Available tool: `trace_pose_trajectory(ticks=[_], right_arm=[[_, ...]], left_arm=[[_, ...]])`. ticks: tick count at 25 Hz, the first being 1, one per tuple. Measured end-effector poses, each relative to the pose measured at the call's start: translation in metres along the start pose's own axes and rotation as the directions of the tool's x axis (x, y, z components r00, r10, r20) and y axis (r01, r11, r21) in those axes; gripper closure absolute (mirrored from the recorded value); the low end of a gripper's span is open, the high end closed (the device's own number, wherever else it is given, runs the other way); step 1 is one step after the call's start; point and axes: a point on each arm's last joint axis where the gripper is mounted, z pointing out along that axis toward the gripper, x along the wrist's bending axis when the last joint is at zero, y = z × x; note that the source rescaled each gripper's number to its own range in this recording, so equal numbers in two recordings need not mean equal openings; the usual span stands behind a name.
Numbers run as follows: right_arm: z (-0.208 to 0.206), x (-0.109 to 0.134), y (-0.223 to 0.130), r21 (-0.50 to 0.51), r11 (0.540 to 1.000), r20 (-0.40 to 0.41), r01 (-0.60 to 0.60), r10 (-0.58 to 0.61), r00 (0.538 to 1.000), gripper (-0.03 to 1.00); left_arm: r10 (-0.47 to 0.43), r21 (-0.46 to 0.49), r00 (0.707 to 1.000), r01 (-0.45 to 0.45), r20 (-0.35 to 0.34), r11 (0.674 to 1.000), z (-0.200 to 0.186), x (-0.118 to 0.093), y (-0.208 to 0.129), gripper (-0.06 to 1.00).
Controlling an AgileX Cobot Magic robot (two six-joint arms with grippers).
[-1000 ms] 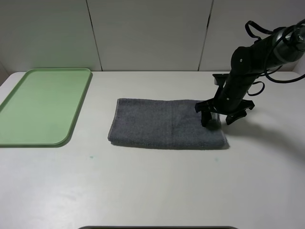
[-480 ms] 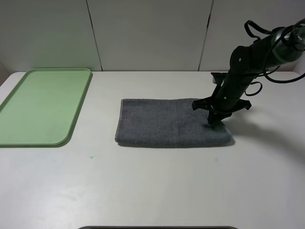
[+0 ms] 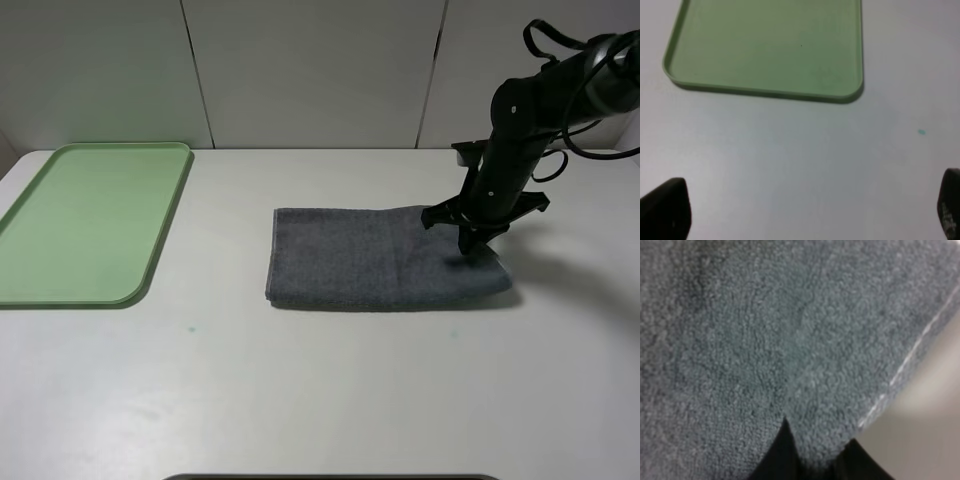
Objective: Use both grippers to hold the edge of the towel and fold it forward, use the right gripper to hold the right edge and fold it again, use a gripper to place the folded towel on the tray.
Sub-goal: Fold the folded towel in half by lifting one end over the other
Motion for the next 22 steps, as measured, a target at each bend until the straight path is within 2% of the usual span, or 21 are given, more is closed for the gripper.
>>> trace_pose_trajectory(ticks=[9,15,22], right_arm=[[-0.042,-0.009,0.004,-0.012,0.998,0.084,0.065,-0.063,0.994,0.9],[-0.059,-0.019,0.002,-0.003,0.992,0.179,0.129,-0.127,0.976,0.9],[-0.065,-0.031,-0.003,0.076,0.982,0.294,0.175,-0.19,0.937,0.9]], left_arm=[[0.0,0.0,1.0,0.0,0.0,1.0,0.0,0.0,0.0,-0.06],[0.0,0.0,1.0,0.0,0.0,1.0,0.0,0.0,0.0,-0.06],[0.0,0.0,1.0,0.0,0.0,1.0,0.0,0.0,0.0,-0.06]])
